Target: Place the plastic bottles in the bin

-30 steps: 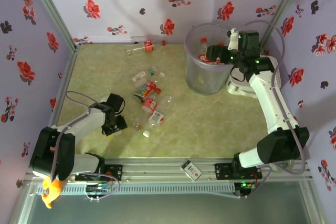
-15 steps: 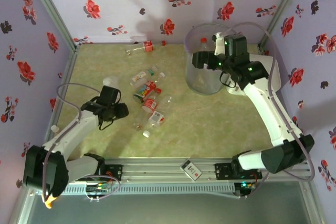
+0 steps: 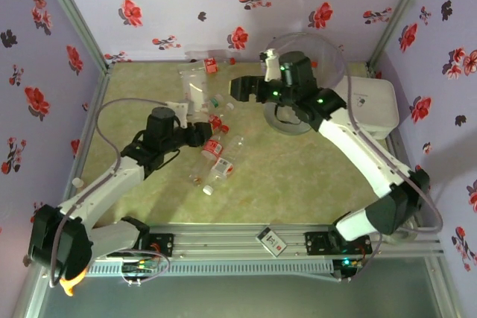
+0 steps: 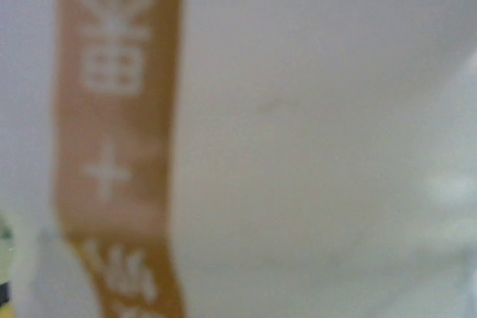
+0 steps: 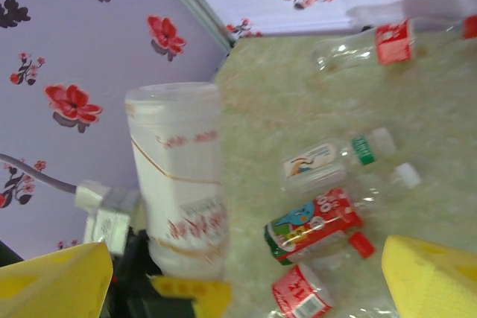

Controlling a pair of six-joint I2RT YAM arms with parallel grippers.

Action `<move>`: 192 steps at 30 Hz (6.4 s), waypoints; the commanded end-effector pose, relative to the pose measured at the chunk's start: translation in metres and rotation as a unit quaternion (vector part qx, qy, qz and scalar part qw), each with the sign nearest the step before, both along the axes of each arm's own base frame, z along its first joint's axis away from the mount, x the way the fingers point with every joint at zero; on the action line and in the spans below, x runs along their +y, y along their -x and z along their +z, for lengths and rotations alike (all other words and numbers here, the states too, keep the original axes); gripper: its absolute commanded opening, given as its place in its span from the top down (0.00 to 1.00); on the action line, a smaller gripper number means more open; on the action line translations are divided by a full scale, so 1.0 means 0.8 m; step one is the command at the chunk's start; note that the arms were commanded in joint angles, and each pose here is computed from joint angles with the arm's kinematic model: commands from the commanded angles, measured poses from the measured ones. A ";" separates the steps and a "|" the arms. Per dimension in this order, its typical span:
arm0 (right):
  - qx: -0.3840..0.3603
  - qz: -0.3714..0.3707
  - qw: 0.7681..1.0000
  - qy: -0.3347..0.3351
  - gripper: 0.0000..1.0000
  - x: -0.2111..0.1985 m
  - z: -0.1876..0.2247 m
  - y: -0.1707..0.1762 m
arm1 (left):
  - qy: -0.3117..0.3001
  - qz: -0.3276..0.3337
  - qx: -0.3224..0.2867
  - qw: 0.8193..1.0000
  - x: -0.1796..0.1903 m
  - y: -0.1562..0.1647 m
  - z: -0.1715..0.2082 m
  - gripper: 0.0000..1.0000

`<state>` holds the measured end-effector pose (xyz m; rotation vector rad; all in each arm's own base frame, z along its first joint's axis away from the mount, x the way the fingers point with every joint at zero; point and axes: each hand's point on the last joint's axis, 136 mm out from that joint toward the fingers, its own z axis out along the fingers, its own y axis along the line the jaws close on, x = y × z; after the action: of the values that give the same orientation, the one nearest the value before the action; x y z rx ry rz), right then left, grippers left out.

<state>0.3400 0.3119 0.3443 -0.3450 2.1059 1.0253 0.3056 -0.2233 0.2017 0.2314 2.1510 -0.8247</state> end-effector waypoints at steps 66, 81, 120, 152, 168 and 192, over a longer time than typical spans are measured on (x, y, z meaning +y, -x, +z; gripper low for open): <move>-0.191 -0.330 0.924 -0.024 0.56 -0.280 0.169 -0.167 | -0.108 -0.011 0.068 0.992 0.015 0.038 -0.054 0.01; -0.045 -0.266 0.963 -0.009 0.56 -0.242 0.019 -0.242 | -0.192 0.009 0.153 0.969 0.056 0.072 -0.117 0.05; 0.044 -0.198 0.973 0.111 0.08 -0.213 -0.072 -0.220 | -0.217 -0.006 0.170 0.961 0.046 0.057 -0.131 0.01; -0.017 -0.253 0.962 0.103 0.01 -0.281 -0.013 -0.017 | -0.262 -0.022 0.219 0.939 0.055 0.090 -0.178 0.03; -0.009 -0.273 0.959 0.073 0.01 -0.288 -0.078 0.023 | -0.322 -0.033 0.260 0.910 0.049 0.091 -0.223 0.07; 0.033 -0.239 0.970 0.035 0.01 -0.262 -0.101 0.033 | -0.312 -0.045 0.206 0.926 0.025 0.070 -0.148 0.59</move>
<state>0.3150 0.0919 0.2446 0.1788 2.1826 0.6096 0.2461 -0.1978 0.0555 0.4758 2.8398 -0.1859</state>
